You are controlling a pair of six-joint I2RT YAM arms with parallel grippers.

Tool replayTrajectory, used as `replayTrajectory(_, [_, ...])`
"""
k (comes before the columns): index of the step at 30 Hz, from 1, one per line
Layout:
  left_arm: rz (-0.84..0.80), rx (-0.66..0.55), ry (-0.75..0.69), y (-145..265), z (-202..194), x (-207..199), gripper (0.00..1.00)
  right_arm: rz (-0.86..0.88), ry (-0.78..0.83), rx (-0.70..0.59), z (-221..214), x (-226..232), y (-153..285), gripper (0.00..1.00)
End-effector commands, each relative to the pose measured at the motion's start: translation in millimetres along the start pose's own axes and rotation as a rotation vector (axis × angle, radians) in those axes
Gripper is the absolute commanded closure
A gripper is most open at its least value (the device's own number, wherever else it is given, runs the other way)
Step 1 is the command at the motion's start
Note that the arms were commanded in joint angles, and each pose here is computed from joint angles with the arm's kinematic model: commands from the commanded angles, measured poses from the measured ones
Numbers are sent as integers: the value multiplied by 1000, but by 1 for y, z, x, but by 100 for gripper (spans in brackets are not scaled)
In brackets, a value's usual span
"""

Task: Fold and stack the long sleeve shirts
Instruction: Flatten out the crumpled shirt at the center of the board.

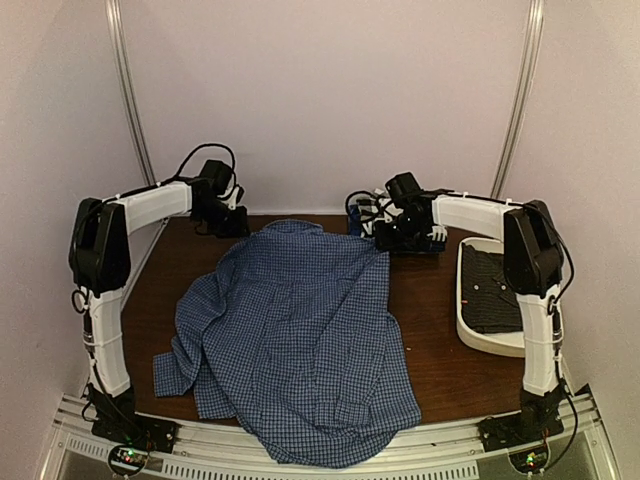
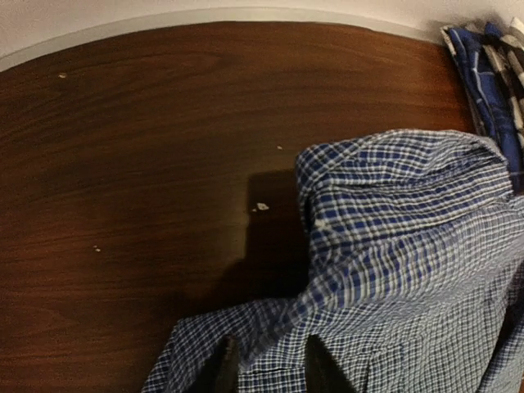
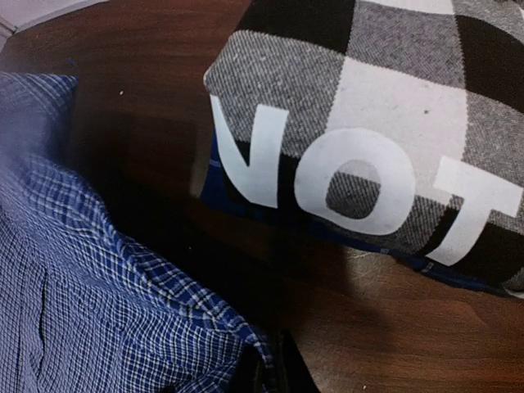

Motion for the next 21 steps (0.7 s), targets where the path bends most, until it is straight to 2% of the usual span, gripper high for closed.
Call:
replayTrajectory(1, [106,-100,39,41,20,17,52,-93,16,-115,16,0,31,83])
replayTrajectory(5, [163,-151,68,80,23,20,39,-125,51,-154,18,10,52,59])
replayTrajectory(7, [156,-160,95,96,14,17,37,-111,72,-156,13,20,62,53])
replayTrajectory(14, [-45,-86,117,116,-51,-28,38,-75,182,-141,-44,69,77,50])
replayTrajectory(21, [-199,39,108,123,-130,-93,39,63,247,-19,-115,114,75,50])
Point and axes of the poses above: each gripper's point midway between its finger pads, its own y axis back along the fingers, its own x axis along the line the jaws close on, z = x × y, the point moved 5 cm from there along y, back along the fingers, and after that the axes turned 13 degrees about -y, right-handed, at the moved point
